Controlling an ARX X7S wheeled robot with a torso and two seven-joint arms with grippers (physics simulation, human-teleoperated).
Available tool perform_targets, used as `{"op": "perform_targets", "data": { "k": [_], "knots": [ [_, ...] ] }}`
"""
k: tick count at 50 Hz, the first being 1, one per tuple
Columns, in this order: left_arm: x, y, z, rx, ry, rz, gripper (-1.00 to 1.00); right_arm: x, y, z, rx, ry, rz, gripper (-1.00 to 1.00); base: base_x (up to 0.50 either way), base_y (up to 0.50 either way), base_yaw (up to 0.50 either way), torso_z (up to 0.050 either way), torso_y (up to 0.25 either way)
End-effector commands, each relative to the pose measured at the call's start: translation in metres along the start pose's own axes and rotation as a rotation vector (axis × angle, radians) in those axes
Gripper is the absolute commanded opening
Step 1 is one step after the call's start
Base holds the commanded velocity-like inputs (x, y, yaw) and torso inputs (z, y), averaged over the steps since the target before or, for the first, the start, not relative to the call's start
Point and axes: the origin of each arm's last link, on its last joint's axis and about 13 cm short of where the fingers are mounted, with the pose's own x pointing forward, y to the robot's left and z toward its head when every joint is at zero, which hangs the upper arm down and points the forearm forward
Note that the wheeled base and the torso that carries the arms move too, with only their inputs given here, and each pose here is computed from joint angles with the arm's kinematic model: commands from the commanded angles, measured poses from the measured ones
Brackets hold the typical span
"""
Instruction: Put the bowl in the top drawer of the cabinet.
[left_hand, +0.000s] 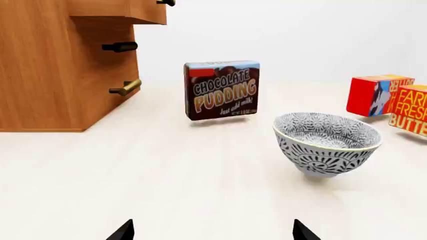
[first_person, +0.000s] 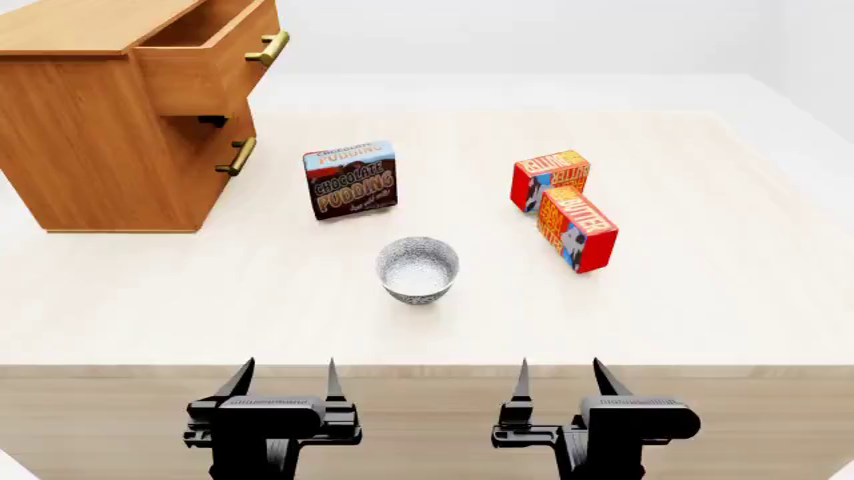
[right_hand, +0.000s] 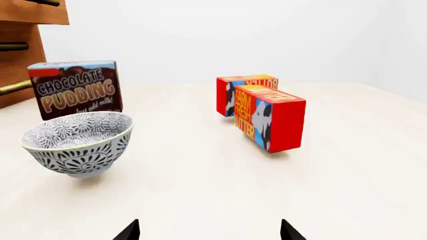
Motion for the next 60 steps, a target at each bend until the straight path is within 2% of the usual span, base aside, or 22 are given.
{"op": "perform_targets", "data": {
  "k": [1,9,21,25,27,29,35,44,52,60],
  "knots": [
    [0.0,0.001,0.001,-0.005,-0.005,0.004,1.0,0.002,0.002,-0.001,-0.002,0.014,-0.002,1.0,0.0,0.0,0.0,0.0,0.0],
    [0.002,0.004,0.002,-0.013,0.007,0.026,1.0,0.006,0.003,0.0,-0.011,0.025,-0.01,1.0,0.0,0.0,0.0,0.0,0.0],
    [0.006,0.005,-0.002,0.017,0.028,0.022,1.0,0.005,0.002,-0.001,-0.038,0.012,-0.002,1.0,0.0,0.5,0.0,0.0,0.0],
    [0.006,0.005,-0.003,0.03,-0.006,0.015,1.0,0.006,0.0,-0.003,-0.049,0.029,-0.002,1.0,0.0,0.5,0.0,0.037,0.0],
    [0.01,0.006,-0.001,0.036,-0.001,0.001,1.0,0.008,-0.002,-0.001,-0.002,0.056,0.009,1.0,0.0,0.0,0.0,0.05,0.0],
    [0.015,0.007,0.004,0.034,0.005,-0.016,1.0,0.01,-0.003,0.003,-0.02,0.065,-0.006,1.0,0.0,0.0,0.0,0.05,0.0],
    [0.04,0.013,0.042,0.006,0.013,-0.057,1.0,0.024,-0.014,0.038,-0.1,0.019,-0.064,1.0,0.0,0.0,0.0,0.05,0.0],
    [0.084,0.018,0.102,0.046,-0.023,-0.057,1.0,0.046,-0.027,0.101,-0.219,-0.025,-0.053,1.0,0.0,0.0,0.0,0.05,0.0],
    [0.119,0.022,0.17,0.036,-0.039,-0.045,1.0,0.074,-0.038,0.175,-0.248,-0.046,-0.058,1.0,0.0,0.0,0.0,0.05,0.0],
    [0.14,0.023,0.223,0.061,-0.065,-0.007,1.0,0.096,-0.044,0.227,-0.283,-0.06,-0.087,1.0,0.0,0.0,0.0,0.05,0.0]
  ]
}}
